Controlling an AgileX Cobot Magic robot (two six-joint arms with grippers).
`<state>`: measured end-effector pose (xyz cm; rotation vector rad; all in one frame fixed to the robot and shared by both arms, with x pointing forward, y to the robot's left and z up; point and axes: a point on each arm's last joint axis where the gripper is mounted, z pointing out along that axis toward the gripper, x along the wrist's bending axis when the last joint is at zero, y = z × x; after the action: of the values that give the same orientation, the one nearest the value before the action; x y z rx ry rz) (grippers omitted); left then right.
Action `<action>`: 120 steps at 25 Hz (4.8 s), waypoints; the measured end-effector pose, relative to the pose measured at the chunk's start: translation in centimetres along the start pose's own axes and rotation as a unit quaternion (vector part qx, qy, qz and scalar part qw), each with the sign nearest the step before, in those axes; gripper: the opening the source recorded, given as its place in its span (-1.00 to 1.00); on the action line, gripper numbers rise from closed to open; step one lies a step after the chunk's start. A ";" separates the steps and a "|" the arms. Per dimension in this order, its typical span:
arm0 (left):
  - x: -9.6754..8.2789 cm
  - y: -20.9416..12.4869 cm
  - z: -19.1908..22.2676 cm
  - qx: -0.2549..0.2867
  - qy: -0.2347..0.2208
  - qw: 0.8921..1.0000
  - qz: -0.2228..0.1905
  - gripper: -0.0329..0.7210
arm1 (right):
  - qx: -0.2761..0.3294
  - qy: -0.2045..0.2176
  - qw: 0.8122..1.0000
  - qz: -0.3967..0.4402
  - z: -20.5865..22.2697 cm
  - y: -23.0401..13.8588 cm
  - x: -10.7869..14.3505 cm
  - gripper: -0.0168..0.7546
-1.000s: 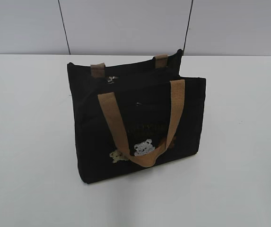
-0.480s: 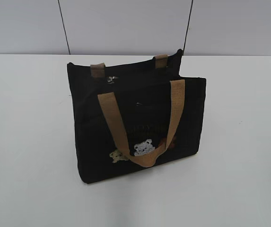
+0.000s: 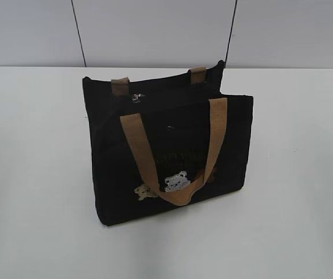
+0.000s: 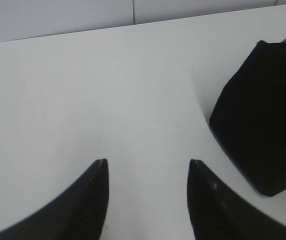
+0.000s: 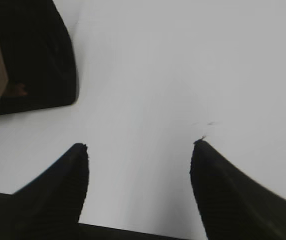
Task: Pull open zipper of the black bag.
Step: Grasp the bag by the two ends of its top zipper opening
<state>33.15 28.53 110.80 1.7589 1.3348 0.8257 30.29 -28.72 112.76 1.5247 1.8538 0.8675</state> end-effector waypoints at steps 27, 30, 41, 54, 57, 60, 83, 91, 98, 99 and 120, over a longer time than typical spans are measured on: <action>-3.6 6.1 18.1 0.036 -0.323 0.908 0.265 0.07 | 0.139 0.226 0.962 -0.063 12.1 16.7 4.9 0.31; -3.6 6.9 20.0 0.036 -0.343 0.896 0.280 0.07 | 0.141 0.246 0.956 -0.077 13.5 18.3 7.0 0.31; -3.6 5.9 25.0 0.032 -0.367 0.871 0.325 0.07 | 0.177 0.295 0.937 -0.066 19.3 20.8 13.9 0.31; -3.7 5.3 26.6 0.016 -0.371 0.871 0.322 -0.11 | 0.232 0.332 0.914 -0.031 26.0 20.0 17.7 0.31; -3.8 5.4 26.5 0.013 -0.375 0.872 0.315 -0.44 | 0.250 0.328 0.911 -0.023 27.5 19.3 18.0 0.31; -3.9 5.4 26.5 0.010 -0.378 0.872 0.310 -0.76 | 0.259 0.332 0.907 -0.017 28.0 19.0 18.2 0.31; -4.0 5.5 26.4 0.006 -0.384 0.872 0.302 -0.77 | 0.343 0.331 0.879 0.011 32.3 14.6 19.0 0.31; -4.0 5.4 26.5 0.008 -0.387 0.871 0.301 -0.77 | 0.338 0.337 0.878 0.012 33.3 14.1 19.6 0.31; -3.9 5.2 26.7 0.011 -0.388 0.872 0.299 -0.77 | 0.336 0.340 0.879 0.011 34.1 13.6 20.0 0.21; -3.9 5.2 26.7 0.011 -0.388 0.872 0.299 -0.77 | 0.334 0.341 0.878 0.012 34.2 13.6 20.1 0.15; -4.1 5.2 26.6 0.008 -0.396 0.871 0.291 -0.77 | 0.316 0.340 0.886 -0.007 33.6 14.1 20.0 -0.56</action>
<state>57.19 18.75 101.87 2.1964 0.2639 0.2883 61.35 -3.12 102.31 1.6906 2.8751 0.9133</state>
